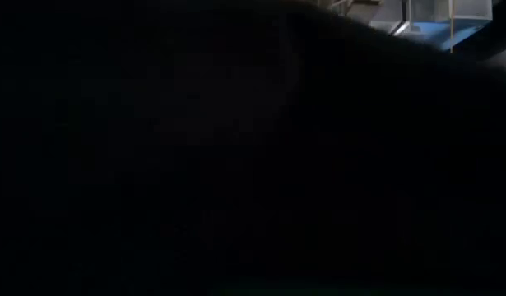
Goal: Fold Laundry from Bin
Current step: Fold the black shirt
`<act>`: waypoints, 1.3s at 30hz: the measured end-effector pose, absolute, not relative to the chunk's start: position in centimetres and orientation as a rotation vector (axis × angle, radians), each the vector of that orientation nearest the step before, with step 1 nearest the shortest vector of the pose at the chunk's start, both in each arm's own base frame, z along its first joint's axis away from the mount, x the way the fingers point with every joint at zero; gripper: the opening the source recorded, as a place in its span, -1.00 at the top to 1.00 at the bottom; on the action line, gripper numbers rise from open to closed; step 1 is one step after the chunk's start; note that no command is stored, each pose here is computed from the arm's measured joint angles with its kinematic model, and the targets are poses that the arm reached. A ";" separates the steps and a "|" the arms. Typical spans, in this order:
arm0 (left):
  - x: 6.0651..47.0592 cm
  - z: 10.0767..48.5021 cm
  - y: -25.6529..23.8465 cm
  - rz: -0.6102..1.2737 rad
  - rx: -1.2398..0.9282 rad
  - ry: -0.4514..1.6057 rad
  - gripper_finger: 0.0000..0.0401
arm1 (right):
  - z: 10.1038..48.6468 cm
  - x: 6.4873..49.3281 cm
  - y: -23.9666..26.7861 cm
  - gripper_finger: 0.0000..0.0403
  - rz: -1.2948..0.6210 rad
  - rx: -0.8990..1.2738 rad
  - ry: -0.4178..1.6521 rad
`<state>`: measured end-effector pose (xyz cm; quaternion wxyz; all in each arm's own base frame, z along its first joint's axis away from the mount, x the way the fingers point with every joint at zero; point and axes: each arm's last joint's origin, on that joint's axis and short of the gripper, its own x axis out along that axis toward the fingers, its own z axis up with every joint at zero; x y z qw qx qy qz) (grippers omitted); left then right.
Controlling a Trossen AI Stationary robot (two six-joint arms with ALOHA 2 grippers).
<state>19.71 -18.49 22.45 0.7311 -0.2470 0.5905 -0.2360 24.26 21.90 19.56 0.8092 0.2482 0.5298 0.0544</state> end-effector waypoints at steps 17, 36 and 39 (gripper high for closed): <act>24.1 25.1 -9.0 -0.032 -0.493 0.857 0.51 | 22.9 25.4 9.1 -0.06 -0.026 0.259 1.156; 31.9 13.4 0.8 0.240 -0.305 1.024 0.53 | 13.2 22.8 -0.5 -0.06 -0.126 0.168 1.351; 32.1 13.1 3.3 0.326 -0.307 0.991 0.53 | 13.2 22.6 -2.5 -0.06 -0.163 0.161 1.357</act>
